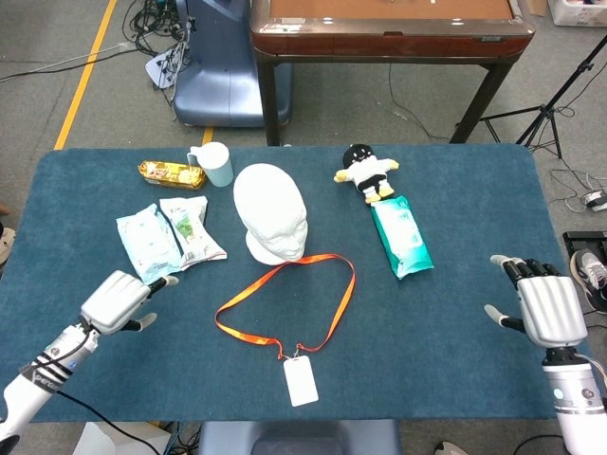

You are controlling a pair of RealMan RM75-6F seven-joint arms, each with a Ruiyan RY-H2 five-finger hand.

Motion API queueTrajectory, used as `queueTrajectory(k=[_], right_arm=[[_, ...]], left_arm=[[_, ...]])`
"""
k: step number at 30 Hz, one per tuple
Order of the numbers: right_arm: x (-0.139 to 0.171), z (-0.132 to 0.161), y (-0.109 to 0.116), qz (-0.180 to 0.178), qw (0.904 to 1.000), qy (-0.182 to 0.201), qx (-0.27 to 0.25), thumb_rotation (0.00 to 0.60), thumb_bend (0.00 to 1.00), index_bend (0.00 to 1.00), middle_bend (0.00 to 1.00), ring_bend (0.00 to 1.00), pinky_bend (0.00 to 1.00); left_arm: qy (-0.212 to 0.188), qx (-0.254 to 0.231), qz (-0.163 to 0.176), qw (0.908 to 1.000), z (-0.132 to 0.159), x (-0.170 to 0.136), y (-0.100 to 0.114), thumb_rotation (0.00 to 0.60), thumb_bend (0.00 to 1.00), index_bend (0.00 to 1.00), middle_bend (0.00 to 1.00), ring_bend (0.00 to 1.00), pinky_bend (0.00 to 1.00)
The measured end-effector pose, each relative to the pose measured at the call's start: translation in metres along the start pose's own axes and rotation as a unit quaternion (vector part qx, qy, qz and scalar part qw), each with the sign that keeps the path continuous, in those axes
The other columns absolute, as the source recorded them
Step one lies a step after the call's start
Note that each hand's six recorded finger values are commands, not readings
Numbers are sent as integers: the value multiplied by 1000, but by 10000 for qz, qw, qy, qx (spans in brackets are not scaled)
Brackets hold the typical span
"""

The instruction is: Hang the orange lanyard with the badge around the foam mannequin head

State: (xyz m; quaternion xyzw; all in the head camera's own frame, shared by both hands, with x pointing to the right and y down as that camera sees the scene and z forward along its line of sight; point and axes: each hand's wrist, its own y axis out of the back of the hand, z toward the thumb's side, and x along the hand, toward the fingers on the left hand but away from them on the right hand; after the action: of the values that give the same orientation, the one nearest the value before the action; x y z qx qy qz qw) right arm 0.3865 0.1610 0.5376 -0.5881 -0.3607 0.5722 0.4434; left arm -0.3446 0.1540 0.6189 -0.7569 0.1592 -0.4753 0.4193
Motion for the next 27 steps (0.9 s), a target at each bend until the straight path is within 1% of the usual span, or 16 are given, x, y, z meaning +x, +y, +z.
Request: queueTrajectory(k=[4,7,11,14,19,27], right_arm=[[1,1,-1,13,10000,-2,20,600,51,304,431,388,434],[1,-1,-1,16,10000,-37,52,600,51,304,437,396,435],[2,-3,-2,35,10000,-76,52,600,51,304,443,415,451],[4,-5,-2,33,9999,-90,54,600,51,304,446,426,460],[7,-8,-1,10,9999,-129,56,600,51,304,446,426,460],[15,-14,-1,23,9997,-222,61,600,52,304,446,430,460]], left_arm=[[-236,111,-246,9994,14,17,-3,600,537,244,959,1000,777],[-376,119,-470,9981,25,27,-8,600,564,244,968,1000,787],[-522,150,-769,9956,40,40,-16,600,577,238,974,1000,800],[-589,154,-929,9938,51,49,-22,600,576,225,975,1000,801],[-635,202,-1040,9923,62,56,-30,600,576,197,975,1000,802],[-703,282,-1282,9888,80,64,-47,600,575,194,977,1000,802]])
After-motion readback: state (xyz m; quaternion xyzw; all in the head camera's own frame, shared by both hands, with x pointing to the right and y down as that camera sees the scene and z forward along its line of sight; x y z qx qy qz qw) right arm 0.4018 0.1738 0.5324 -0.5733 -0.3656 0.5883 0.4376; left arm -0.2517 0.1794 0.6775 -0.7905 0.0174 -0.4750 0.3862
